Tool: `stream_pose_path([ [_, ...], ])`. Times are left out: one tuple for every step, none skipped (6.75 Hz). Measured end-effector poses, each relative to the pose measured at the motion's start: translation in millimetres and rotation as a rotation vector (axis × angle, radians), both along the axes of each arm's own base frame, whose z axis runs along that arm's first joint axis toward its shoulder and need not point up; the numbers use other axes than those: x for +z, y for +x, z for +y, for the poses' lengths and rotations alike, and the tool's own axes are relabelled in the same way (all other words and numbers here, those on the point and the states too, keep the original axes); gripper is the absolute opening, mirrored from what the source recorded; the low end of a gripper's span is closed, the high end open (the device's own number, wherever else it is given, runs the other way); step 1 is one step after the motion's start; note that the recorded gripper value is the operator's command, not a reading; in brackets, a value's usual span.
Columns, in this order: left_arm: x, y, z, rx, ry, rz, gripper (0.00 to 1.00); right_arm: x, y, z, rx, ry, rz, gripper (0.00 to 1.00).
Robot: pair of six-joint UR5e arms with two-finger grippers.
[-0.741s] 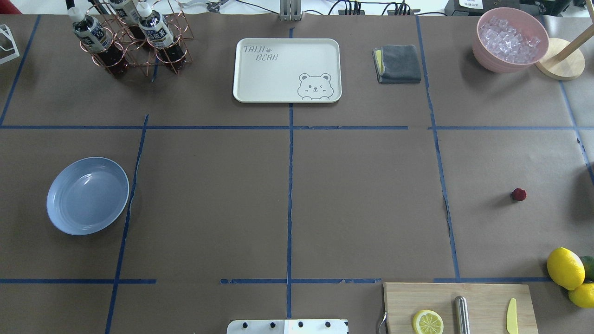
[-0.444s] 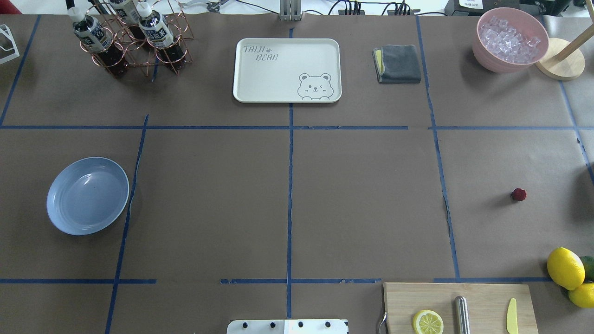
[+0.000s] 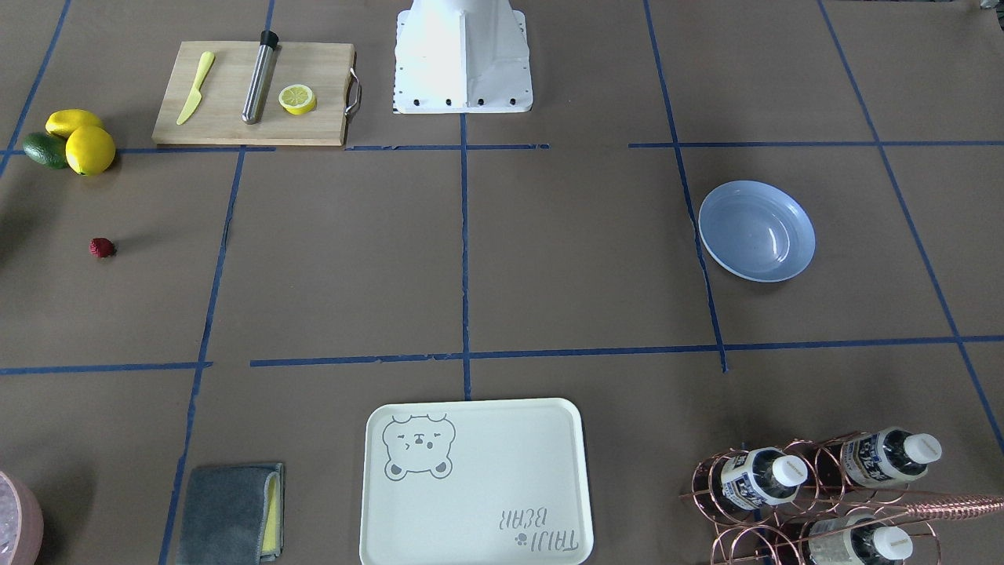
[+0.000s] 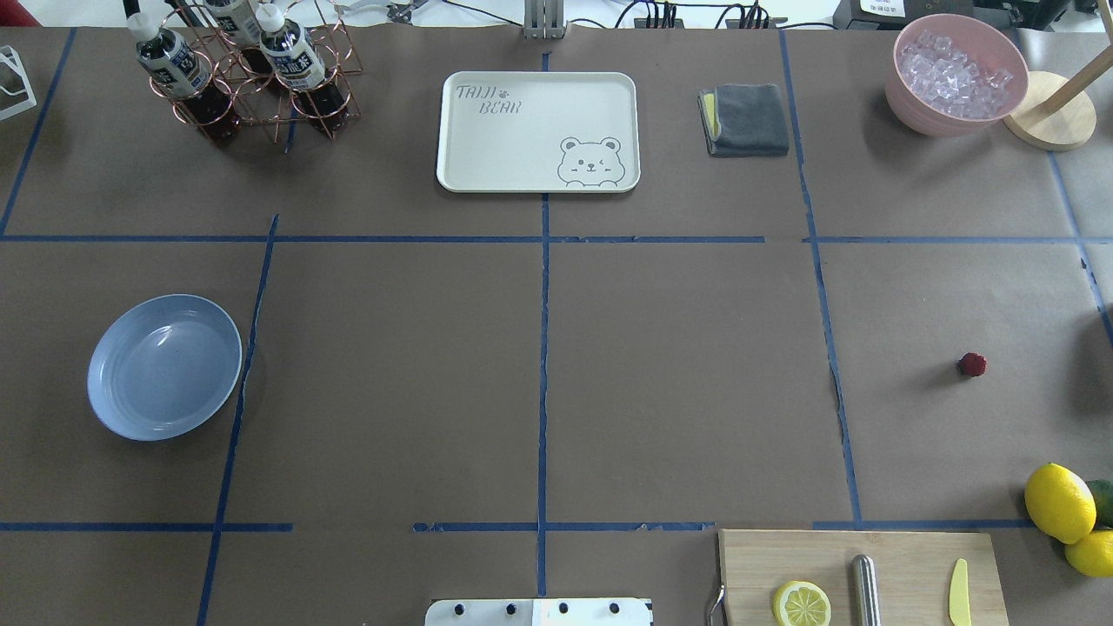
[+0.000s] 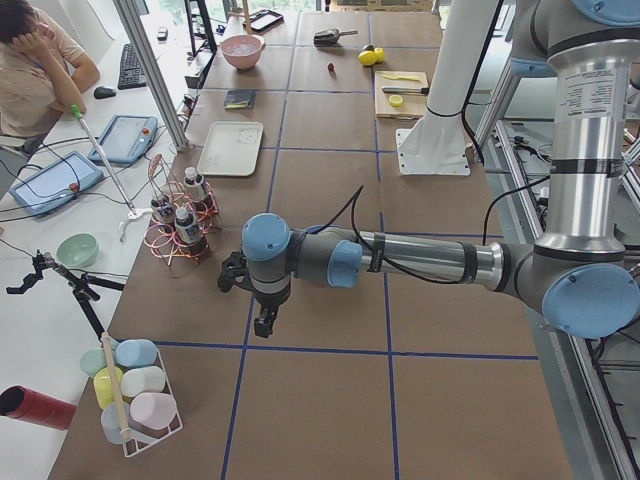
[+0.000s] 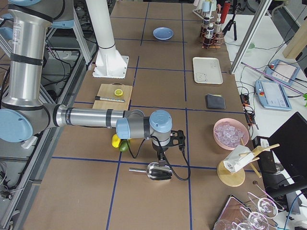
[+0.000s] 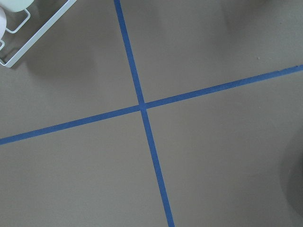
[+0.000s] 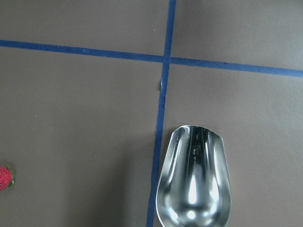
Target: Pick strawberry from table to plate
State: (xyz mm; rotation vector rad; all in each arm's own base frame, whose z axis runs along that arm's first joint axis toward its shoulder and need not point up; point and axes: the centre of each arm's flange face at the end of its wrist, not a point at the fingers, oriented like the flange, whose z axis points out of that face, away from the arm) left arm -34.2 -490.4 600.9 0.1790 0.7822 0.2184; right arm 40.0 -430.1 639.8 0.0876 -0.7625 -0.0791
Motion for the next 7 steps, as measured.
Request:
stream_pose_path([
  [-11, 2, -1, 0.005, 0.024, 0.007, 1.0, -21, -7, -17, -0.009, 0.044, -0.003, 1.0],
  [-24, 8, -4, 0.019, 0.068, 0.018, 1.0, -49, -11, -38, -0.011, 0.105, -0.004, 1.0],
  [-36, 17, -8, 0.035, 0.132, 0.028, 1.0, -72, -12, -50, -0.009, 0.151, -0.008, 1.0],
  [-50, 22, -13, 0.042, 0.234, 0.038, 1.0, -87, -12, -51, -0.006, 0.178, -0.013, 1.0],
  [-71, 26, -20, 0.044, 0.389, 0.049, 1.0, -98, -12, -49, -0.006, 0.199, -0.016, 1.0],
  [-85, 28, -25, 0.047, 0.512, 0.061, 1.0, -103, -12, -48, -0.006, 0.21, -0.017, 1.0],
  [-89, 30, -27, 0.036, 0.578, 0.079, 1.0, -107, -12, -49, -0.006, 0.216, -0.018, 1.0],
])
